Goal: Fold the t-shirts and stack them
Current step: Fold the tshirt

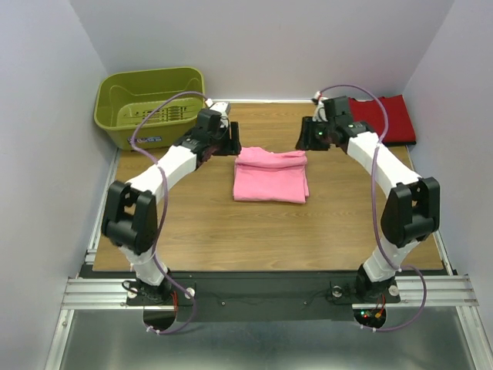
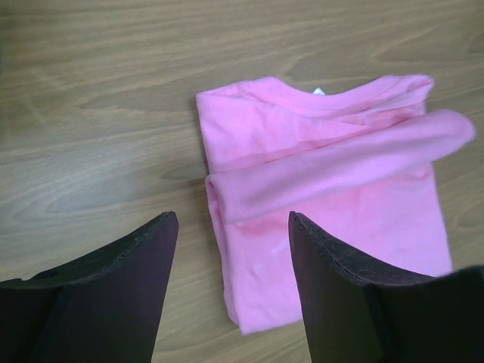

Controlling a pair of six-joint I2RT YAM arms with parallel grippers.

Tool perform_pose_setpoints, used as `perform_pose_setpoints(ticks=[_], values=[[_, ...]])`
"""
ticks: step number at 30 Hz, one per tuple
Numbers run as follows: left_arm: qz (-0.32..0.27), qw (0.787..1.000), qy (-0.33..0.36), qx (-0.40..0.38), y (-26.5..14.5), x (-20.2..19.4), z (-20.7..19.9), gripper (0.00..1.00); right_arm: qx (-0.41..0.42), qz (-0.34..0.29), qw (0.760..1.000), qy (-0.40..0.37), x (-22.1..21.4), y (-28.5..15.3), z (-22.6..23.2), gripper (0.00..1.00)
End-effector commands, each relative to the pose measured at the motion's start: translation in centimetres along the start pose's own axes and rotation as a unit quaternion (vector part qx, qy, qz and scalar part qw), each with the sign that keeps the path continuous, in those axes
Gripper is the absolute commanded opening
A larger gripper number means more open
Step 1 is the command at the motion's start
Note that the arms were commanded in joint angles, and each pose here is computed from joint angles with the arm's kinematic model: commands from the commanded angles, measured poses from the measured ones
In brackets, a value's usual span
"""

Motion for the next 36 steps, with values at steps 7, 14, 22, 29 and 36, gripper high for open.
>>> perform_pose_setpoints(ticks=[7,14,22,29,36], values=[[-0.061,0.998,0.001,0.002,-7.3,-1.4,0.2,0.72,0.207,0.095,0.965,-0.127,-3.6,5.1,5.6,0.47],[-0.05,0.999,-0.001,0.008,-8.2,-4.4,0.9,0.72,0.206,0.118,0.962,-0.138,-3.6,9.4,4.6,0.46],[-0.034,0.999,0.007,-0.008,-6.3,-5.6,1.0,0.72,0.107,0.06,0.99,-0.069,1.4,12.5,-0.6,0.46],[-0.058,0.997,0.007,-0.043,-3.6,-3.5,0.2,0.71,0.138,0.012,0.99,-0.009,4.4,9.8,-2.1,0.47],[-0.075,0.993,0.004,-0.087,-0.2,0.3,-1.1,0.53,0.191,0.008,0.981,0.025,2.6,7.9,-1.2,0.46]])
Point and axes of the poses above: each gripper's point midway between its finger pads, its own y axis out along the fingers, its own z axis along the line the jaws close on, x = y × z, the point moved 10 cm from there along -y, back along the fingers, and after that the axes turned 7 degrees about y, right-handed, at the moved point
